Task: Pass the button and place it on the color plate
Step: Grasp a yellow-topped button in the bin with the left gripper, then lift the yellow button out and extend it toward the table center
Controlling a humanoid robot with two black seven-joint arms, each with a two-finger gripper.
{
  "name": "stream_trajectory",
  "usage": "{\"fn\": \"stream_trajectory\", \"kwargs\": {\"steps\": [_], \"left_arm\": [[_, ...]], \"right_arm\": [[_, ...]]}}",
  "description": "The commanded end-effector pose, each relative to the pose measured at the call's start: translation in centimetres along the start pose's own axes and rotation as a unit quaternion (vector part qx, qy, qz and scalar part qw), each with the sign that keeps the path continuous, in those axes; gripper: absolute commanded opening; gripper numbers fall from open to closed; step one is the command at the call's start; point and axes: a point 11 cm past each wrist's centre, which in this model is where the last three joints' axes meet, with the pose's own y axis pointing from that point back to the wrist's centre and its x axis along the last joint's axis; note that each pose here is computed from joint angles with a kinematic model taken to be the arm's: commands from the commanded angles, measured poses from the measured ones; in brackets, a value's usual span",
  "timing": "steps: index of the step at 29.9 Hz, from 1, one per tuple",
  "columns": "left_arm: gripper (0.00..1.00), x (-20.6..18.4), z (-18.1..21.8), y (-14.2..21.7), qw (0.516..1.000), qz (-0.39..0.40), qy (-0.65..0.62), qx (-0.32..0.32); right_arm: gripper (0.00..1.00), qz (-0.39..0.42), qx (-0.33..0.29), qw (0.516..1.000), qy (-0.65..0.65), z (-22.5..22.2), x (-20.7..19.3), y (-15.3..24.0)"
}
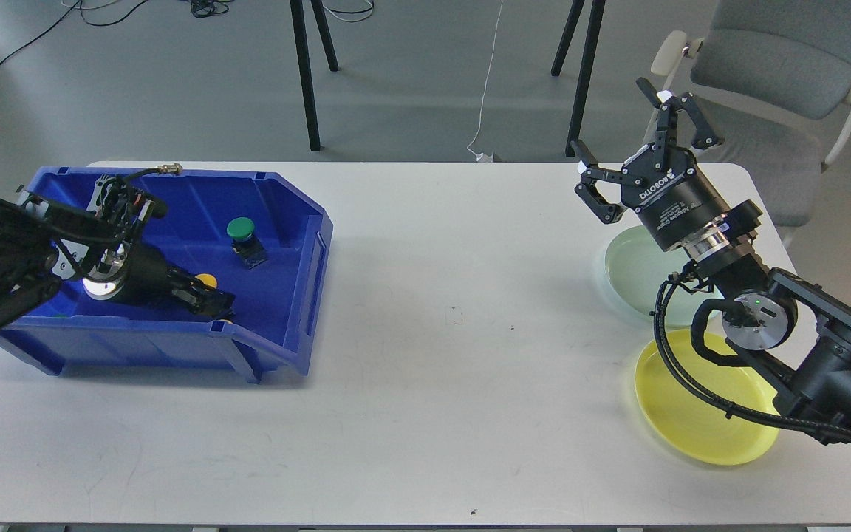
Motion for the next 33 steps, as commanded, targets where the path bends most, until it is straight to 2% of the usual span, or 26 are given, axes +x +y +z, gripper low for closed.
{"fn": "stream_trajectory", "kwargs": {"steps": [1, 5, 10, 16, 18, 21, 24, 26, 29, 33], "left_arm": [[0.00, 0.0, -0.3, 0.2, 1.000, 0.004, 0.003, 0.003], [0.00, 1.6, -0.9, 1.9, 0.999, 0.031, 0.012, 0.006], [0.00, 7.8, 0.3, 6.4, 0.992, 0.121, 0.022, -0.021], [0.01, 14.4, 4.4, 13.2, 0.943, 0.283, 0.087, -0.154], [0.01, 15.7, 6.6, 14.2, 0.918, 0.312, 0.112, -0.217], [0.01, 15.2, 10.4, 12.3, 0.871, 0.303, 0.191, -0.336], [0.01, 16.0, 12.9, 11.9, 0.805, 0.308, 0.267, -0.432], [0.02, 15.7, 14.3, 10.1, 0.757, 0.295, 0.326, -0.484], [0.02, 15.0, 16.5, 7.2, 0.706, 0.268, 0.385, -0.530], [0.02, 13.1, 18.6, 3.2, 0.684, 0.234, 0.426, -0.544]], "right_arm": [[0.99, 0.001, 0.000, 1.000, -0.003, 0.2, 0.0, 0.2], [0.99, 0.001, 0.006, 1.000, -0.003, -0.2, 0.0, 0.1], [0.99, 0.006, 0.032, 0.999, -0.004, -1.7, 0.3, -0.2], [0.99, 0.015, 0.060, 0.998, 0.016, -4.9, 1.2, 0.0], [0.99, 0.048, 0.068, 0.996, 0.042, -6.0, 1.0, -0.3], [0.99, 0.111, 0.067, 0.984, 0.123, -7.8, 0.7, -0.1], [0.99, 0.127, 0.049, 0.967, 0.215, -8.8, 1.4, 0.8], [0.99, 0.139, 0.035, 0.959, 0.246, -8.1, 1.9, 1.9], [0.99, 0.142, 0.019, 0.958, 0.249, -6.4, 1.7, 3.3], [0.99, 0.116, -0.002, 0.966, 0.231, -3.4, -0.4, 4.4]]}}
